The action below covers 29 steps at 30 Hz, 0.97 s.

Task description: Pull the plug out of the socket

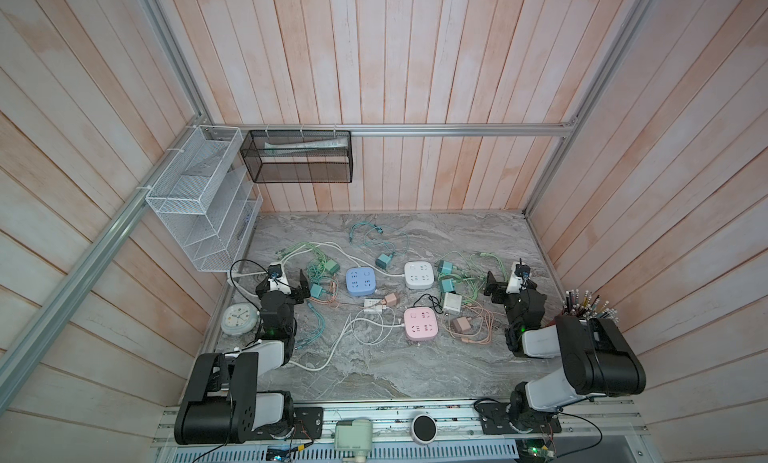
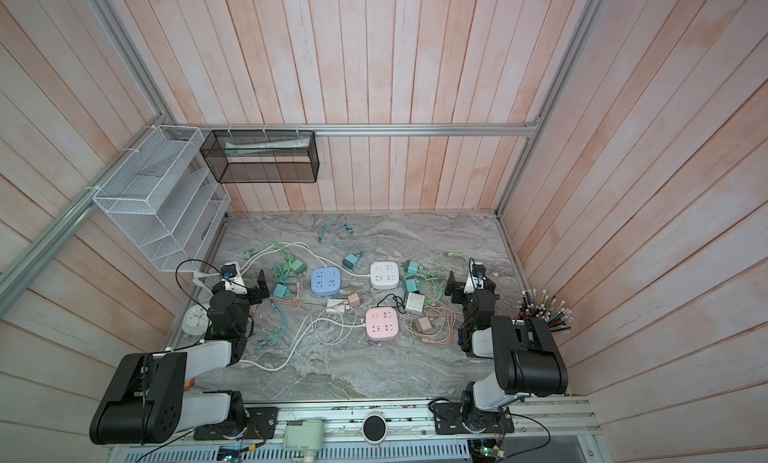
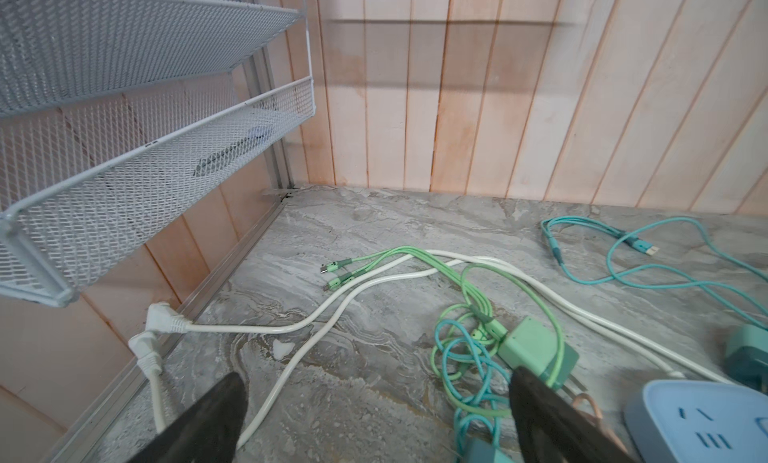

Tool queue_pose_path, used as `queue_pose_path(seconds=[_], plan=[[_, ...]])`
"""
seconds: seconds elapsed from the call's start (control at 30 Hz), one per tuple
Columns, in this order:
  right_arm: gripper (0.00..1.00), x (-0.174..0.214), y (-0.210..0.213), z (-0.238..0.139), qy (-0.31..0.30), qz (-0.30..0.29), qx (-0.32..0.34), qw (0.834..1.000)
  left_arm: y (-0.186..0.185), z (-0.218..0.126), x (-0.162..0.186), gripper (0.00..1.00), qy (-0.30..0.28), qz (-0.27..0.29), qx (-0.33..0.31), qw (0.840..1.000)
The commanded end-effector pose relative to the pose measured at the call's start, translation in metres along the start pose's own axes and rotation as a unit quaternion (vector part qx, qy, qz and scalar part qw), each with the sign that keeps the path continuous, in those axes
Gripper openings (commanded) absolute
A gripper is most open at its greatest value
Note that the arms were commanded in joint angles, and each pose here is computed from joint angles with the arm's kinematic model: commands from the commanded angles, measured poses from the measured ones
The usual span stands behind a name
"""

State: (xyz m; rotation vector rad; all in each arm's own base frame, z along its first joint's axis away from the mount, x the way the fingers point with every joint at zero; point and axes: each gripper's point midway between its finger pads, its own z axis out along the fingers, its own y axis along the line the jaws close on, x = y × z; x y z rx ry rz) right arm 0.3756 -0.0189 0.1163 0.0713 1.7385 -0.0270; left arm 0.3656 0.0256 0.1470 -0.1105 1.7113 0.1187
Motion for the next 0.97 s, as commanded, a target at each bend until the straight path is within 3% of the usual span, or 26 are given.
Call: queue_pose_path(seconds=[0.0,0.27,0.3,0.37,0.43,0.93], plan=[[0.98,-0.008,0.000,0.002,-0.008,0.000,-0.004,1.000,-0.012,0.004,-0.010,1.00,-0.020,-0.008,0.036,0.999],[0.98,-0.008,0.000,0.002,-0.008,0.000,-0.004,1.000,-0.014,0.023,0.012,1.00,-0.017,-0.014,0.035,0.999],[0.98,-0.008,0.000,0.002,-0.009,0.000,-0.005,1.000,-0.015,0.024,0.017,1.00,0.009,-0.014,0.037,0.999],[0.98,-0.008,0.000,0.002,-0.009,0.001,-0.005,1.000,-0.014,0.023,0.013,1.00,-0.013,-0.015,0.034,0.999],[0.98,-0.008,0.001,0.002,-0.008,0.000,-0.005,1.000,-0.015,0.024,0.016,1.00,0.007,-0.015,0.036,0.999],[0.98,-0.008,0.001,0.002,-0.007,-0.001,-0.006,1.000,-0.014,0.024,0.016,1.00,0.002,-0.014,0.033,0.999]])
